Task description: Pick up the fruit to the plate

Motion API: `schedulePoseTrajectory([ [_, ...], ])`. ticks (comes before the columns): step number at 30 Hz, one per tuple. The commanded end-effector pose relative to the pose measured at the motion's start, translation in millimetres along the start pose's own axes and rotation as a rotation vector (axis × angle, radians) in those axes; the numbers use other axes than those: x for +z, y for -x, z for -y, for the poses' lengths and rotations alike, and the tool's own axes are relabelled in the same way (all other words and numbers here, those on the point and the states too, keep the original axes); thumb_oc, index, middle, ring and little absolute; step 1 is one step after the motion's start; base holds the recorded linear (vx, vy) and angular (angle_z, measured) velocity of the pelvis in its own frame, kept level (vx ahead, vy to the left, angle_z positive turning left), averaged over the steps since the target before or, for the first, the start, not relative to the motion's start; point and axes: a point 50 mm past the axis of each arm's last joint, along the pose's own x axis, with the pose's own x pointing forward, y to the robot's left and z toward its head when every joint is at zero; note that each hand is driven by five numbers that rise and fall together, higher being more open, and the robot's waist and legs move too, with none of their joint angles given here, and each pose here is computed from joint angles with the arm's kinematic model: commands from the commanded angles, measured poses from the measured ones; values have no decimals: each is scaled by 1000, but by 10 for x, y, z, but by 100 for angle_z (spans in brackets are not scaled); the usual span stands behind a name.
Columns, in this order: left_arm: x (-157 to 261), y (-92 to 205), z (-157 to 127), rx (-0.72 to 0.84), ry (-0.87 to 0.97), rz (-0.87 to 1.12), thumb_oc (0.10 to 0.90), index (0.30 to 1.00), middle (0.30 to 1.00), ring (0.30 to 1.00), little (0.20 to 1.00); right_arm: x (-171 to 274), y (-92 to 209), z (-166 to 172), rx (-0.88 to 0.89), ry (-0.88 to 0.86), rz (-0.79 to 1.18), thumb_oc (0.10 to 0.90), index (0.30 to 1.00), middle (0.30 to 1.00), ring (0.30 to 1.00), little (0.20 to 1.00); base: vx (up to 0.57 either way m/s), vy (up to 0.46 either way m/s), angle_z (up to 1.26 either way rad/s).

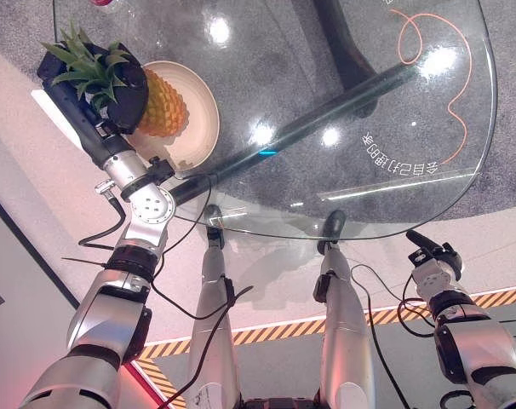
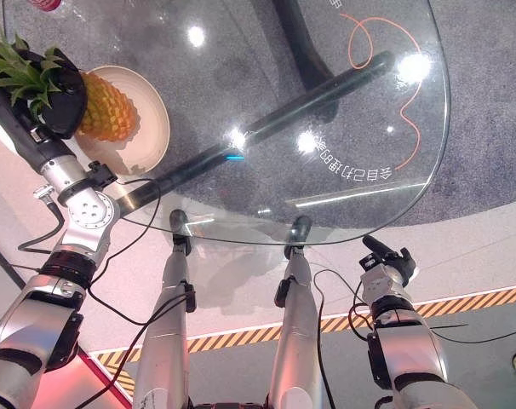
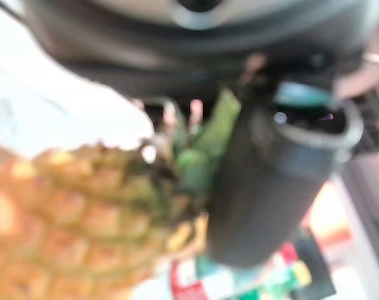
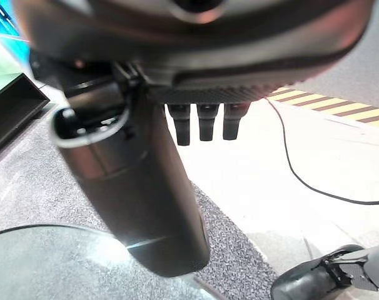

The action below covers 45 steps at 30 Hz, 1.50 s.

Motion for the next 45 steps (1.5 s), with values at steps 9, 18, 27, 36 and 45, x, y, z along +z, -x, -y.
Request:
schedulePoseTrajectory([
  [9, 208, -138, 38, 6, 126, 103, 800, 900, 900, 900, 900, 170, -72, 247, -114, -32, 71, 800, 900, 900, 900, 900, 0, 0, 0],
  [18, 172, -56, 38, -7, 127, 84, 800, 900, 900, 900, 900, 167, -69, 246, -121, -36, 74, 800, 900, 900, 900, 900, 4, -3, 1],
  [27, 123, 18, 23, -21, 132, 56, 800, 900, 900, 900, 900, 168, -73, 263, -124, -35, 76, 800, 900, 900, 900, 900, 0, 0, 0],
  [36, 89, 108, 25, -55, 124, 45, 800, 900, 900, 900, 900, 171, -89, 321, -132, -34, 75, 800, 900, 900, 900, 900, 0, 0, 0],
  [45, 86, 147, 30, -71, 147, 34, 800, 900, 900, 900, 900, 205, -89, 318, -137, -36, 84, 800, 900, 900, 900, 900, -6, 6, 0],
])
